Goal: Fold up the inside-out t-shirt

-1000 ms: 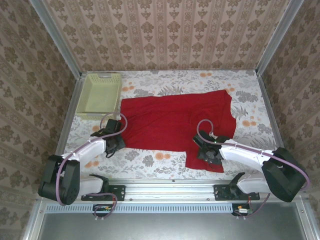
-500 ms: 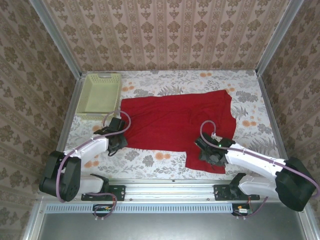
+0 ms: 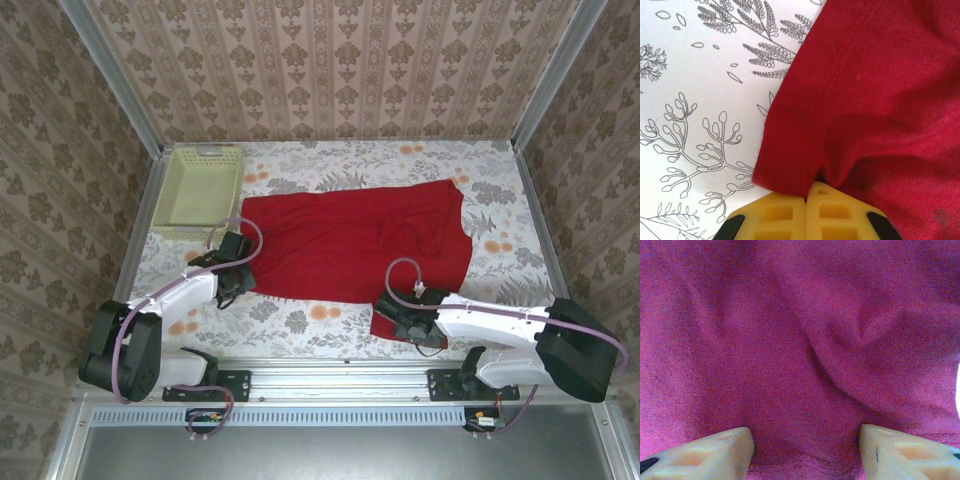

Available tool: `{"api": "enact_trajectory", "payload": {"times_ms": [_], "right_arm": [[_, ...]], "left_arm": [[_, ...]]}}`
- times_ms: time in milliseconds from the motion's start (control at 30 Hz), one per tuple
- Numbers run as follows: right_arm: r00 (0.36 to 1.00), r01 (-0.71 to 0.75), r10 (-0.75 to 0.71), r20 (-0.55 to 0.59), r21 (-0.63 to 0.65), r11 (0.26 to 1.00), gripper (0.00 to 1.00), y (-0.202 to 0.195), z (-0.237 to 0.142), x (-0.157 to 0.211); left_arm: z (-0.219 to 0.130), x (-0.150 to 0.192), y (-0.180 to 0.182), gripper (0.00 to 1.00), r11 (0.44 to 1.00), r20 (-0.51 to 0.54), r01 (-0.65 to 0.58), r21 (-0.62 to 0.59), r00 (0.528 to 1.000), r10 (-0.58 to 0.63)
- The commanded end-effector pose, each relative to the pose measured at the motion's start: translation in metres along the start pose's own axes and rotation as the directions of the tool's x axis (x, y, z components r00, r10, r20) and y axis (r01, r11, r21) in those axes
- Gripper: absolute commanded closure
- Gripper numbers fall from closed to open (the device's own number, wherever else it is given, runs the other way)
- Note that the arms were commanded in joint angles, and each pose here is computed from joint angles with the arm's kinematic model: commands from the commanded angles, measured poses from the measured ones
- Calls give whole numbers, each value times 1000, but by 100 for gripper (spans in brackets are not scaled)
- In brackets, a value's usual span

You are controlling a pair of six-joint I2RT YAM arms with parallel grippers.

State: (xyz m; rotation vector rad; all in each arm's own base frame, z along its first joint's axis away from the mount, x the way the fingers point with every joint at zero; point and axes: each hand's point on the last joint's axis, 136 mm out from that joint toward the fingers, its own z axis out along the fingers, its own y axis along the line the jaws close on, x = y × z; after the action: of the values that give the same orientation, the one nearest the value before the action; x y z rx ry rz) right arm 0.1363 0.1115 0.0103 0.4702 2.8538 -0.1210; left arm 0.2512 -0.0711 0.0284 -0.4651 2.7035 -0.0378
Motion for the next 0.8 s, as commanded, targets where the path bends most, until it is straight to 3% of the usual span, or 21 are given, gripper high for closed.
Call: {"api": "enact_trajectory", "payload": {"times_ms": [0, 67, 167, 233, 333, 533, 767], "right_arm": [[999, 1, 0, -44, 32, 999, 42, -3, 10, 16], [999, -2, 3, -52, 36, 999, 48, -5, 15, 19], [999, 6, -5, -39, 35, 999, 66, -3, 14, 16], [1000, 21, -21, -7, 51, 998, 80, -4, 4, 7], [997, 38, -43, 61, 81, 996, 92, -10, -16, -11], [985, 15, -31, 172, 98, 995, 99, -33, -60, -52], [977, -39, 45, 209, -36, 999, 98, -36, -93, -124]], "left_arm": [[-4, -6, -5, 100, 1000, 10, -24, -3, 1000, 24], [-5, -5, -5, 100, 1000, 10, -25, -3, 1000, 25], [-5, -4, -6, 100, 1000, 13, -27, -1, 1000, 27], [-7, -5, -8, 100, 999, 15, -34, 3, 999, 34], [-14, -7, -9, 100, 999, 30, -49, -1, 998, 49], [-40, -17, -15, 100, 998, 119, -62, 26, 991, 58], [-57, -39, -33, 100, 997, 163, -69, 39, 985, 62]]}}
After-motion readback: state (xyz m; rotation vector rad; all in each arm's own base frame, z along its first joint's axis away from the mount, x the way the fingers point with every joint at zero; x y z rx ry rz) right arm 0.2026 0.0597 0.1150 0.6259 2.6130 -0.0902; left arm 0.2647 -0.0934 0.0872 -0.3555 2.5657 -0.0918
